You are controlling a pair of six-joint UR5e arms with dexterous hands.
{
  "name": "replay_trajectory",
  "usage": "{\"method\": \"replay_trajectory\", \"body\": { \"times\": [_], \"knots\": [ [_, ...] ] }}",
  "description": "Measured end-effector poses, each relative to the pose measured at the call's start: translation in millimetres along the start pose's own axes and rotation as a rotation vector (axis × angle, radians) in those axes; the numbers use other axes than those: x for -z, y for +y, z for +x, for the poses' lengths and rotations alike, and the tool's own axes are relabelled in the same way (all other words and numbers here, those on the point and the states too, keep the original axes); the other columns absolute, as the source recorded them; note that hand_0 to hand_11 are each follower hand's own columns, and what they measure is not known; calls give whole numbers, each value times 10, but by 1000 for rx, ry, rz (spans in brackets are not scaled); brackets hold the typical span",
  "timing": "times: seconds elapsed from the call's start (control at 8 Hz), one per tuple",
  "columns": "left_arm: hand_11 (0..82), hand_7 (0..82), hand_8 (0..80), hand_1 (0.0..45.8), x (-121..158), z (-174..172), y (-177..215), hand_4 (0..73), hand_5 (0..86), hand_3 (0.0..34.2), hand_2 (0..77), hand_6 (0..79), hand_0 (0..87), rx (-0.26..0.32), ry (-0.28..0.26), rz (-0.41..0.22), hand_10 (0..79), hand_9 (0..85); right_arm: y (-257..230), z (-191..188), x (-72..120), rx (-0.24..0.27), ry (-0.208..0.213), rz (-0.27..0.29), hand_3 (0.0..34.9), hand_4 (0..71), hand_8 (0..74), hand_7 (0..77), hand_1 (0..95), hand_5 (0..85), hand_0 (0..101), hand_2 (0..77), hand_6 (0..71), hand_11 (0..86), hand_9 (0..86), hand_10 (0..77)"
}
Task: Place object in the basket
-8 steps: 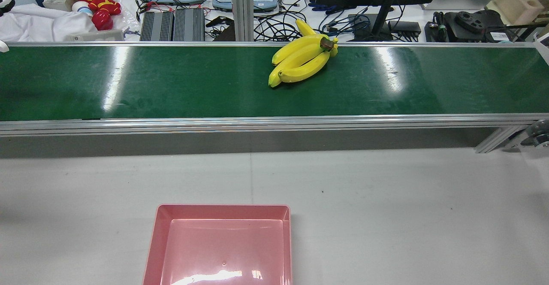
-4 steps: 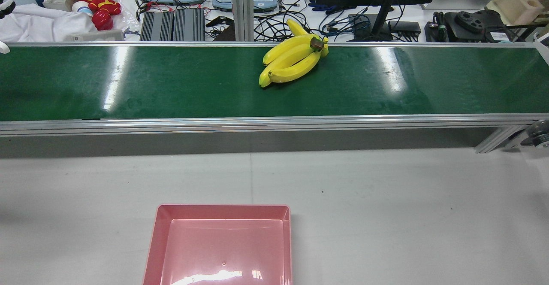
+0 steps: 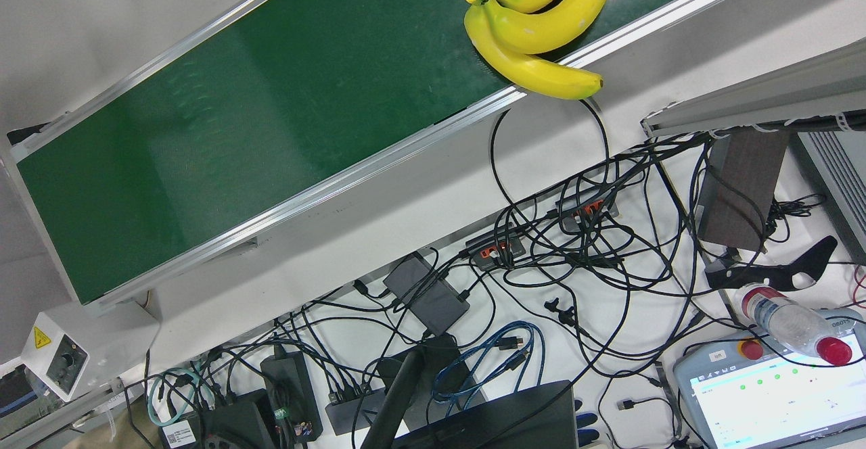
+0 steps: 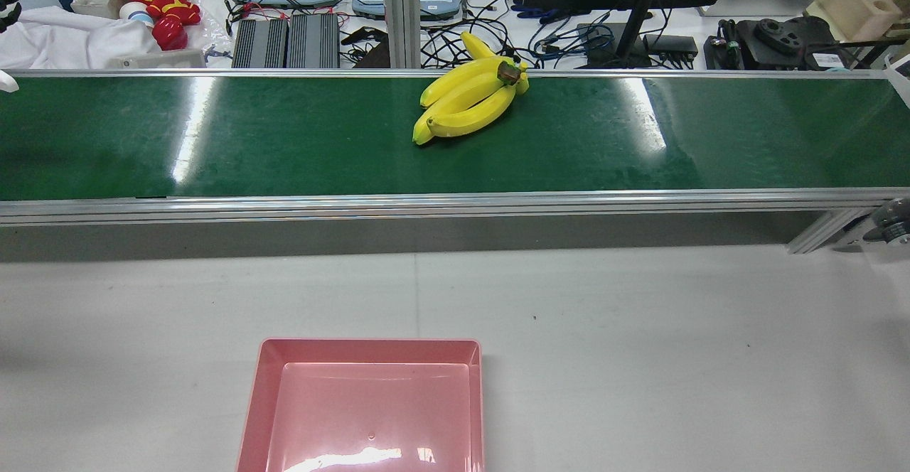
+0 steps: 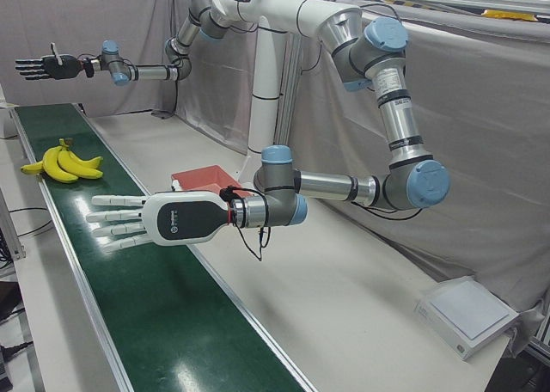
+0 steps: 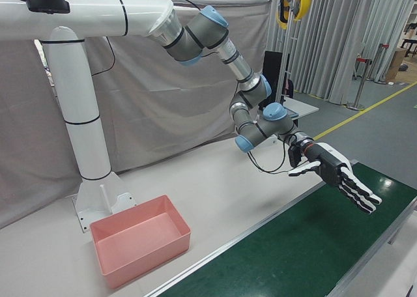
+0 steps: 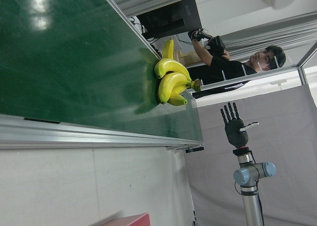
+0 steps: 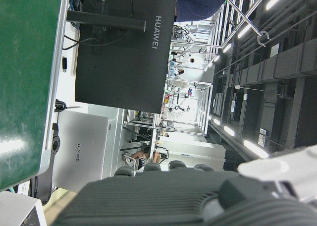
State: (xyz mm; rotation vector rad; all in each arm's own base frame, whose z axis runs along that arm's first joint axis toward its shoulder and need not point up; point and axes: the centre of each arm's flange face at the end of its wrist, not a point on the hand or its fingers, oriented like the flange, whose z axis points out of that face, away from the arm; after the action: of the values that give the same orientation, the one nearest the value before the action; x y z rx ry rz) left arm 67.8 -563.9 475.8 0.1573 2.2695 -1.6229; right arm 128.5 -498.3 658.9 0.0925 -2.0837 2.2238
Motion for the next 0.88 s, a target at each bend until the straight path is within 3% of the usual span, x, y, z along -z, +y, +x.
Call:
{"method": "replay_trajectory", "body": {
  "times": [0.75, 0.88],
  "knots": [
    [44, 5, 11, 142, -9, 0, 15, 87, 5, 58, 0, 0, 646, -1, 1, -2, 11, 38, 2, 0, 0, 1, 0, -1, 0, 0, 0, 5, 0, 0, 0, 11, 0, 0, 0, 0],
    [44, 5, 11, 158, -19, 11, 44, 87, 5, 58, 0, 0, 646, -15, -4, 7, 11, 38, 3, 0, 0, 1, 0, -1, 0, 0, 0, 5, 0, 0, 0, 11, 0, 0, 0, 0]
  ]
}}
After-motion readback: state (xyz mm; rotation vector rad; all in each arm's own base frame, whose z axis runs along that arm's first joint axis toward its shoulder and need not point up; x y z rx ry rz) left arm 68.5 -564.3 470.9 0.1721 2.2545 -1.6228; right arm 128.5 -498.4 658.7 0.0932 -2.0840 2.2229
